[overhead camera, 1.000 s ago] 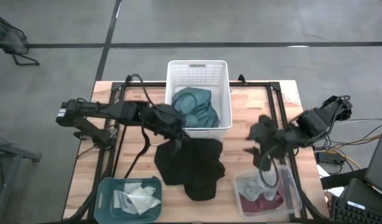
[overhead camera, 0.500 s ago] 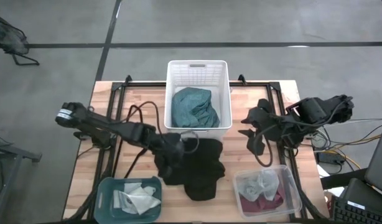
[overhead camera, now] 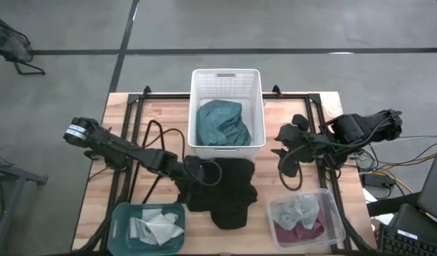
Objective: Pick & Place Cloths
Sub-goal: Put the black shirt into the white bin
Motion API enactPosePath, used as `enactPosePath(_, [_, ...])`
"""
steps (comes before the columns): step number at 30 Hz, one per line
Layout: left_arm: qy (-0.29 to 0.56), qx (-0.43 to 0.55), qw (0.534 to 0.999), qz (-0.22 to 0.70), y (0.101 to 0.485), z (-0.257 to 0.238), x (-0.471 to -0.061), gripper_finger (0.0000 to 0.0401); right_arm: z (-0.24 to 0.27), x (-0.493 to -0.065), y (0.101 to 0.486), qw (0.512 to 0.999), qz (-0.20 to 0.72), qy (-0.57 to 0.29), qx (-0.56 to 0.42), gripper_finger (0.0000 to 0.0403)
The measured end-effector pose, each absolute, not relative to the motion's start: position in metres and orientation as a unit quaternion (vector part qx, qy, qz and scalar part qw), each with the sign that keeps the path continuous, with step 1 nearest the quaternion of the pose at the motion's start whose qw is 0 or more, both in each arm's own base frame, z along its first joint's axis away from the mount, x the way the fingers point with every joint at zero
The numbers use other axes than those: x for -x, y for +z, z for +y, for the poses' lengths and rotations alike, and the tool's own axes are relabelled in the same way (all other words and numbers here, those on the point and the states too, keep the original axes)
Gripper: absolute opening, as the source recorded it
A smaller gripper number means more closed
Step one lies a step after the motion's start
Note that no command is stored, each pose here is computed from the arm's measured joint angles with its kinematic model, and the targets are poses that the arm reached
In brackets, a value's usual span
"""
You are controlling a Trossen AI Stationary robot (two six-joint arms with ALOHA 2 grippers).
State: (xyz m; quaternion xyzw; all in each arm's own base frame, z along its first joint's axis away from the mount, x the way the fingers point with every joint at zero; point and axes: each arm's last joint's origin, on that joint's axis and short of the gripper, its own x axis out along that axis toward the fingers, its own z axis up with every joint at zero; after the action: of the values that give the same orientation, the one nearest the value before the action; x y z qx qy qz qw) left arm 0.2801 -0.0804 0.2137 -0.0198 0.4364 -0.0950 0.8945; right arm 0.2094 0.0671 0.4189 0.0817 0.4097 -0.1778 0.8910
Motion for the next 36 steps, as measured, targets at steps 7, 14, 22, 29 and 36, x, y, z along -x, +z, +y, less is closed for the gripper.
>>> enactPosePath(7, [-0.039,0.047,0.885,0.461,0.194,-0.076,-0.271,0.0168,0.067,-0.209,0.419,0.891,0.41,-0.178,-0.086,0.0172])
enactPosePath(14, [0.041,0.154,0.849,0.503,0.167,-0.072,-0.253,0.0168,0.067,-0.209,0.419,0.89,0.408,-0.18,-0.091,0.0148])
enactPosePath(22, [0.057,0.148,0.83,0.535,0.139,-0.065,-0.232,0.0167,0.066,-0.21,0.419,0.89,0.408,-0.182,-0.091,0.0123])
enactPosePath(29, [0.051,0.144,0.833,0.532,0.129,-0.063,-0.227,0.0143,0.066,-0.21,0.419,0.89,0.409,-0.18,-0.087,0.0102])
enactPosePath(36, [0.041,0.139,0.84,0.522,0.128,-0.061,-0.229,0.0013,0.064,-0.211,0.419,0.89,0.407,-0.186,-0.086,0.008])
